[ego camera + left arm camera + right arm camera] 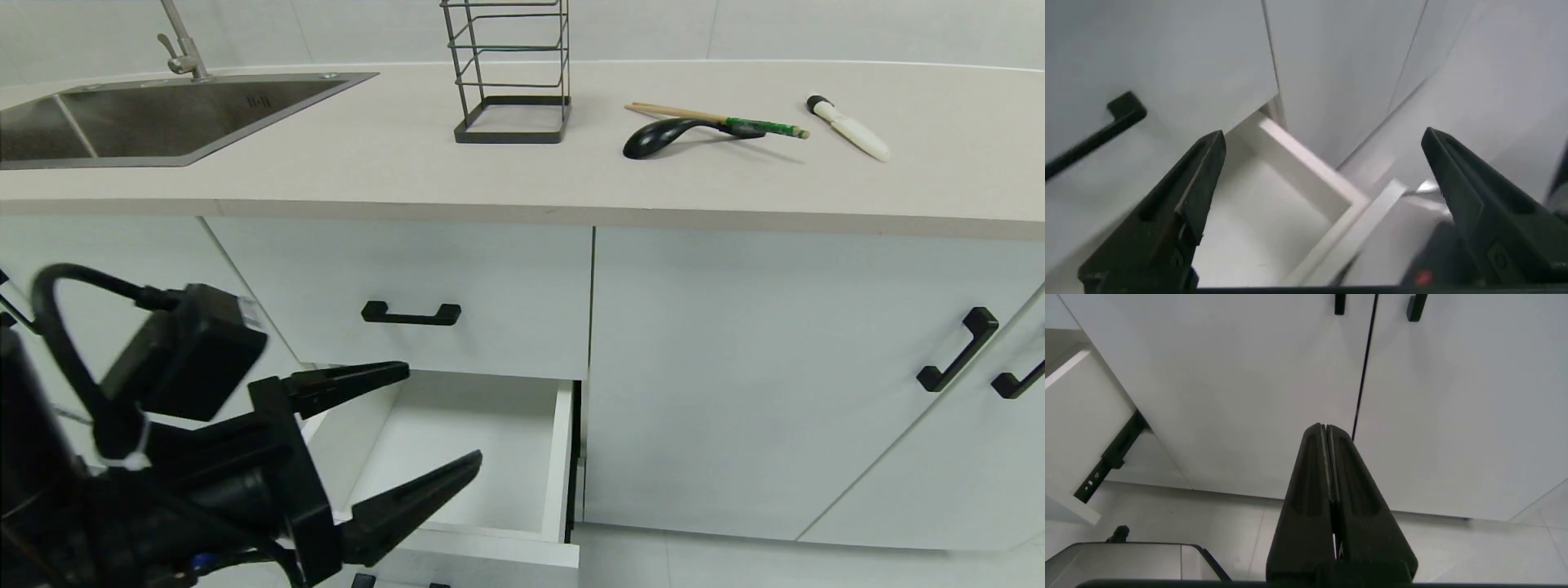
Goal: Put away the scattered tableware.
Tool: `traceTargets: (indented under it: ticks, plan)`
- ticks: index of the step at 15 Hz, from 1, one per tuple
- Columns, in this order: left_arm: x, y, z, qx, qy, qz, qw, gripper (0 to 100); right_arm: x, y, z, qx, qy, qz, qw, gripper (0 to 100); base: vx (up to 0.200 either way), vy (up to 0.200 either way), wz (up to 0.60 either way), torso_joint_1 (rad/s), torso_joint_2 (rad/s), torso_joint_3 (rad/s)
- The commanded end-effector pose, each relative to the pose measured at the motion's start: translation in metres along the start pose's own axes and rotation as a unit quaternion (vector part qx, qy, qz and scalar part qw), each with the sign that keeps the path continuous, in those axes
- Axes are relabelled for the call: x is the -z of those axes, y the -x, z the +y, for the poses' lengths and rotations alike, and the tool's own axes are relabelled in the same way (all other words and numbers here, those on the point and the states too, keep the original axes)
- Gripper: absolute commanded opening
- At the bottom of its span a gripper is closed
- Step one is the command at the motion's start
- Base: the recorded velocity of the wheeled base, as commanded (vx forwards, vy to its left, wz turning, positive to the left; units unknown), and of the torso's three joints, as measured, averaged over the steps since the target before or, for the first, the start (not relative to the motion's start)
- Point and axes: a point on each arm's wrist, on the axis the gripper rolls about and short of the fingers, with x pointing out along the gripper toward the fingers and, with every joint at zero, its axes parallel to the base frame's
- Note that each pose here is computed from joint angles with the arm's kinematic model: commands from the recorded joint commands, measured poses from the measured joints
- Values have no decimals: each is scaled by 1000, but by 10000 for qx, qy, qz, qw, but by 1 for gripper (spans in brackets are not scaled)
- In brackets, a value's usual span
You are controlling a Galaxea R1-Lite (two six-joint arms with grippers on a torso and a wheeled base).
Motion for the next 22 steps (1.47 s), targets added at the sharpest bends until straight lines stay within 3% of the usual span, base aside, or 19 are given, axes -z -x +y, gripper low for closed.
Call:
traceTargets:
  ticks: [1,2,4,5,7,8,9,11,12,14,16,17,18,19,20,22]
  plan:
    - [3,38,1,-308,409,-433,9978,100,0,0,0,6,2,5,10000,0,0,0,0,0,0,0]
    - [7,44,2,-422,414,-459,9972,100,0,0,0,-2,2,5,10000,0,0,0,0,0,0,0]
    - [25,86,3,-1237,82,-981,9874,100,0,0,0,-2,2,13,10000,0,0,0,0,0,0,0]
    - [29,96,2,-1456,-67,-1085,9834,100,0,0,0,-2,2,5,10000,0,0,0,0,0,0,0]
    - [52,137,-16,-2264,-705,-1506,9597,100,0,0,0,-10,9,13,10000,0,0,0,0,0,0,0]
    - [61,148,-25,-2394,-880,-1589,9538,100,0,0,0,-33,32,5,10000,0,0,0,0,0,0,0]
    - [71,156,-32,-2497,-924,-1620,9502,100,0,0,0,-25,25,5,10000,0,0,0,0,0,0,0]
    - [101,166,-44,-2641,-916,-1617,9464,100,0,0,0,-25,25,5,10000,0,0,0,0,0,0,0]
    - [123,170,-50,-2644,-827,-1456,9497,100,0,0,0,-25,25,5,10000,0,0,0,0,0,0,0]
    - [122,169,-49,-2735,-780,-1430,9480,100,0,0,0,-33,40,12,10000,0,0,0,0,0,0,0]
    - [147,168,-54,-3340,-401,-817,9382,100,0,0,0,-33,25,13,10000,0,0,0,0,0,0,0]
    - [150,168,-54,-3386,-250,-633,9384,100,0,0,0,-33,17,13,10000,0,0,0,0,0,0,0]
    - [148,169,-53,-3605,-311,-774,9290,100,0,0,0,-25,17,13,10000,0,0,0,0,0,0,0]
    - [154,170,-51,-4145,-174,-455,9088,100,0,0,0,-25,17,13,10000,0,0,0,0,0,0,0]
    - [154,170,-51,-4245,-69,-516,9039,100,0,0,0,-25,17,13,10000,0,0,0,0,0,0,0]
    - [154,170,-51,-4284,87,-568,9018,100,0,0,0,-25,17,13,10000,0,0,0,0,0,0,0]
